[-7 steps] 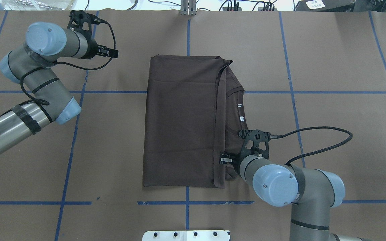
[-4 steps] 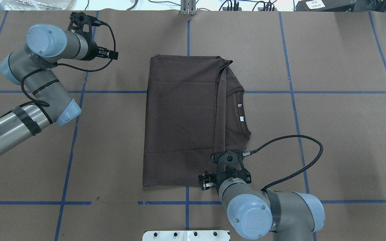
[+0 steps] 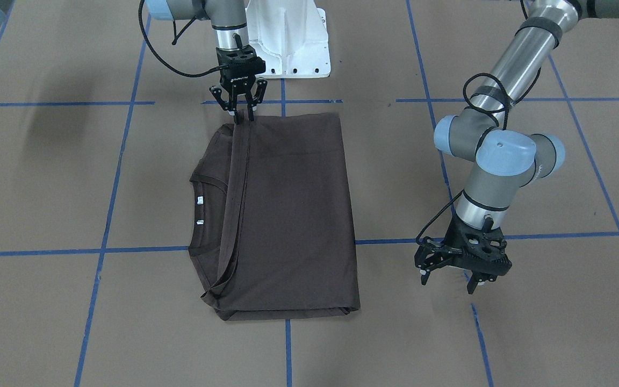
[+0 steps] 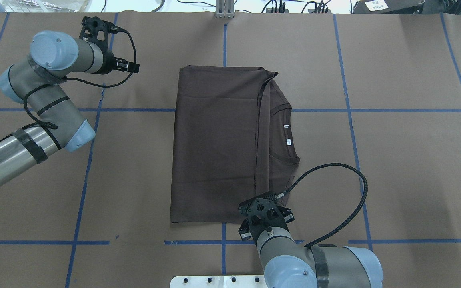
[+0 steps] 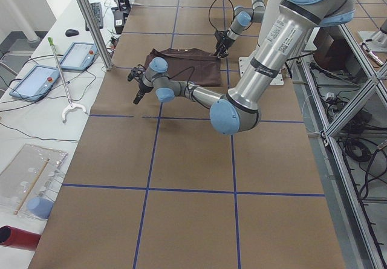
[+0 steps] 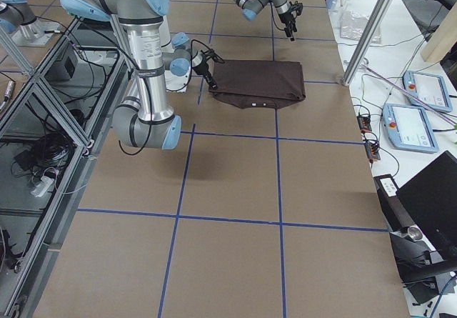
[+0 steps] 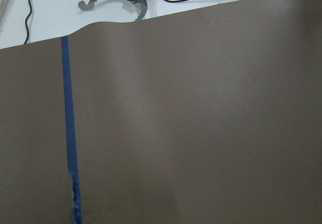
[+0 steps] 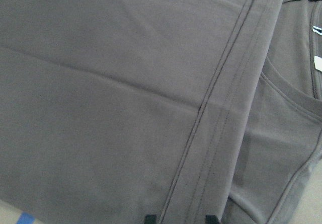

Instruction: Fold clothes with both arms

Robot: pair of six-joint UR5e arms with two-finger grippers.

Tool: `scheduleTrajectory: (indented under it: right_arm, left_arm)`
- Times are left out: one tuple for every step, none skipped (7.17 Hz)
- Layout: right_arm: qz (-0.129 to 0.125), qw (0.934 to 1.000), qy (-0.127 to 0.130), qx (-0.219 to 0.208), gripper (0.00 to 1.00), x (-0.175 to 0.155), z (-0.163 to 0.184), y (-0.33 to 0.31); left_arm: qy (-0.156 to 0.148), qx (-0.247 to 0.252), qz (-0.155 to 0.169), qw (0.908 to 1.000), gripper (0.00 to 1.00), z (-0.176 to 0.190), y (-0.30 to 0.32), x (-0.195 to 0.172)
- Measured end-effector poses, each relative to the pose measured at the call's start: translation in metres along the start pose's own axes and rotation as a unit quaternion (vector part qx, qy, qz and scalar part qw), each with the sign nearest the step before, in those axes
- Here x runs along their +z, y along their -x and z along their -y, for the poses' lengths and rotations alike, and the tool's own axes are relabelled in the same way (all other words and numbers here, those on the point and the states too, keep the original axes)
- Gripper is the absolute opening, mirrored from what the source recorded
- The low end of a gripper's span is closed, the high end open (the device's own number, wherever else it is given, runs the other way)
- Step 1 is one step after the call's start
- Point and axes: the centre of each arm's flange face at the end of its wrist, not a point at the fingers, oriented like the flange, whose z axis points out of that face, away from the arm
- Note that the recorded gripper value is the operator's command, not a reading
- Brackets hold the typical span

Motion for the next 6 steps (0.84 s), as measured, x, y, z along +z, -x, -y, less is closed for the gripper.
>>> scheduleTrajectory:
  right_arm:
    - [0.0, 1.0, -0.003, -0.008, 0.39, -0.001, -0.003, 0.002]
    - [0.002, 0.9999, -0.003, -0.011, 0.39, -0.003, -0.004, 0.004]
    - [0.007, 0.9999, -0.001, -0.012, 0.39, -0.006, -0.005, 0.006]
    - [0.013, 0.9998, 0.002, -0.013, 0.39, -0.01, -0.006, 0.007]
    - [0.019, 0.9997, 0.007, -0.013, 0.39, -0.013, -0.007, 0.008]
    - [0.021, 0.9996, 0.011, -0.014, 0.39, -0.015, -0.01, 0.009]
  left_arm:
    - [0.0, -0.001, 0.0, 1.0, 1.0, 0.0, 0.0, 0.0]
    - [0.0, -0.002, 0.0, 1.0, 1.0, 0.0, 0.0, 0.0]
    - [0.0, -0.002, 0.0, 1.0, 1.0, 0.0, 0.0, 0.0]
    - [0.0, -0.002, 0.001, 1.0, 1.0, 0.0, 0.0, 0.0]
    - [0.0, -0.002, 0.001, 1.0, 1.0, 0.0, 0.0, 0.001]
    - [0.0, -0.002, 0.001, 1.0, 1.0, 0.0, 0.0, 0.001]
